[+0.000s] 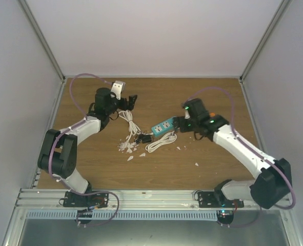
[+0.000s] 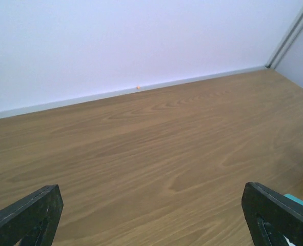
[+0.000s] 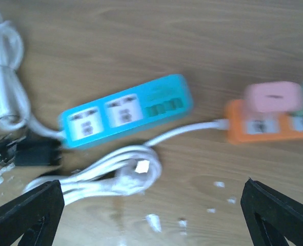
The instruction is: Insert the plug
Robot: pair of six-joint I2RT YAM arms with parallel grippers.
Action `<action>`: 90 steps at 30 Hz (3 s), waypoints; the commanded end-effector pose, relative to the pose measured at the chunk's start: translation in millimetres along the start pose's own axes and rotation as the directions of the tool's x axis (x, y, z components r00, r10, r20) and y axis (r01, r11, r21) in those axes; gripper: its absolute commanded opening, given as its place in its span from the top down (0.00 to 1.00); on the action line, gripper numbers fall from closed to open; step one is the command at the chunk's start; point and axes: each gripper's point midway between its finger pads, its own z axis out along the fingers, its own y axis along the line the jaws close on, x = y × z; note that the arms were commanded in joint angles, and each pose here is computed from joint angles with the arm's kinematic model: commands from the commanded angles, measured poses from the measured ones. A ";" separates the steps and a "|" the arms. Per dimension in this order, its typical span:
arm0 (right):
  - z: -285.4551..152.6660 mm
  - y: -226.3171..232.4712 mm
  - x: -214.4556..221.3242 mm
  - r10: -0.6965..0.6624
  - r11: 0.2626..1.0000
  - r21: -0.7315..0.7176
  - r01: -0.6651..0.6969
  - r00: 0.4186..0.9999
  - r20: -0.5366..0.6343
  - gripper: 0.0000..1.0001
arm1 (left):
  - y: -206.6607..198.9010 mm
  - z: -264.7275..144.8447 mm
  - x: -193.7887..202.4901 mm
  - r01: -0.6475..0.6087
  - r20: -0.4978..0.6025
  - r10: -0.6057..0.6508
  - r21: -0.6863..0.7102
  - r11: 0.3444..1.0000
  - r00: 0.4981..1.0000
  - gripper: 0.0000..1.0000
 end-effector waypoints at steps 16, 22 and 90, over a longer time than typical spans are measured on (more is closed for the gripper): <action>12.5 179.8 40.8 -0.813 0.561 -0.217 0.799 0.581 0.038 0.03 | 44.1 -36.4 -17.9 0.062 0.099 -0.074 0.116 0.991 0.992 0.01; 7.4 226.5 63.7 -0.867 0.412 -0.491 0.767 0.496 0.047 0.14 | 48.3 -36.3 -10.5 0.081 0.086 -0.095 0.149 0.985 0.992 0.01; 77.3 206.7 20.3 -0.792 0.508 -0.458 0.730 0.605 0.086 0.55 | 54.3 -20.6 2.2 0.110 0.044 -0.121 0.201 0.973 0.992 0.01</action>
